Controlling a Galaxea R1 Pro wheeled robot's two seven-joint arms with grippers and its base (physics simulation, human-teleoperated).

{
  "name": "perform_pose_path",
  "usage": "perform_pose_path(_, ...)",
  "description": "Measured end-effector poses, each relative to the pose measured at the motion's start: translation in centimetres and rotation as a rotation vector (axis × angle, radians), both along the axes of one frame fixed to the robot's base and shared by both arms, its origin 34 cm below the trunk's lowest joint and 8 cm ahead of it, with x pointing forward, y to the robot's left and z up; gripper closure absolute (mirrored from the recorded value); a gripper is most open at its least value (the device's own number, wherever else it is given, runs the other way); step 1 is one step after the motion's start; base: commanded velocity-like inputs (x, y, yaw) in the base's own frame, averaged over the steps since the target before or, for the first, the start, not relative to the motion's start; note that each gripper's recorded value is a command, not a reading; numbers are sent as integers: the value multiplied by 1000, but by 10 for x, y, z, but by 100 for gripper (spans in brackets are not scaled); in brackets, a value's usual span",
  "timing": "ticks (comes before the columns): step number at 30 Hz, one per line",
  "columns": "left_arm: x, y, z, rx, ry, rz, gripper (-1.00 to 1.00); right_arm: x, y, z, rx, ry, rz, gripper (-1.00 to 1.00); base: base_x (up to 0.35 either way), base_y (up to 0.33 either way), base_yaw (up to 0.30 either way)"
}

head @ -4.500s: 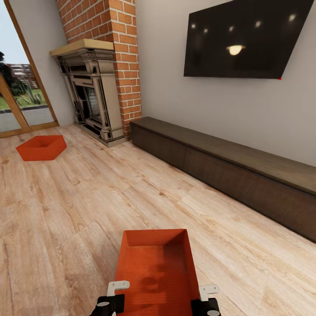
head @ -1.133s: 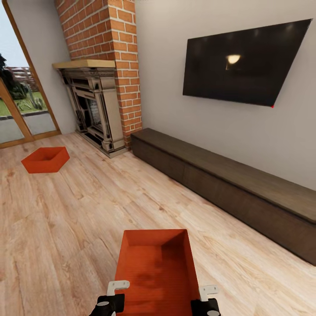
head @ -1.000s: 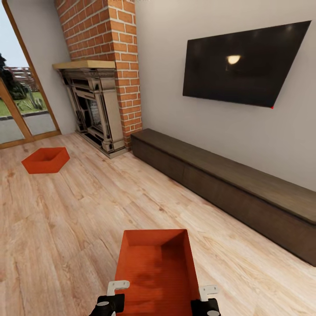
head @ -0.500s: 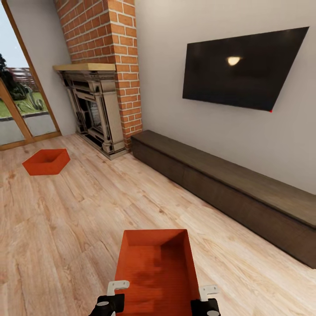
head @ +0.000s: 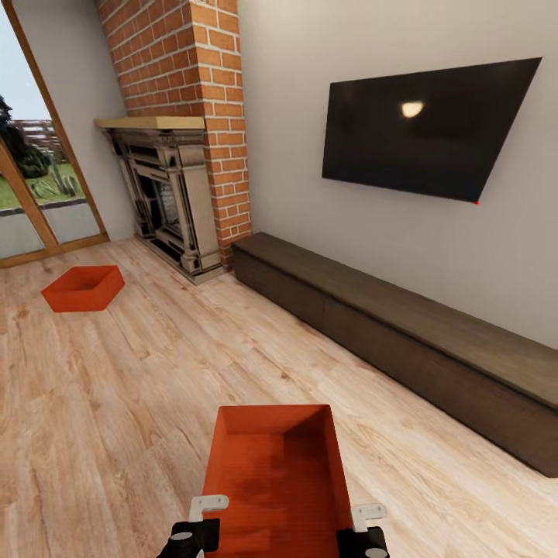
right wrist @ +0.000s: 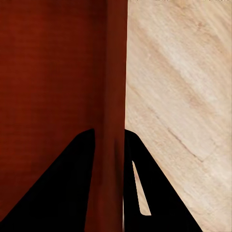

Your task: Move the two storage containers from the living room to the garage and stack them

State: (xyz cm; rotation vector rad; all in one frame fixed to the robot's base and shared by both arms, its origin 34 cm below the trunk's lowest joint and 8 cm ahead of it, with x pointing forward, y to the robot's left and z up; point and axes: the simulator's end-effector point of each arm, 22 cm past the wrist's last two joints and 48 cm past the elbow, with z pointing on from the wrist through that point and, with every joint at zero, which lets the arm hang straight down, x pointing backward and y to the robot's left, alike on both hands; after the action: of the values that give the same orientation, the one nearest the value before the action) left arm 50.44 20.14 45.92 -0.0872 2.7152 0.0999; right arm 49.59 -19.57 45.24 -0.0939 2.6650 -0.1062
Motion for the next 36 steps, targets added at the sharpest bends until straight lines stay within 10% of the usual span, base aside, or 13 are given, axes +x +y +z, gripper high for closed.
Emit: perform_pose_path(36, 2, 0, 61, 0, 0, 1, 100, 3, 0, 61, -1, 1, 1, 100, 0, 0, 0)
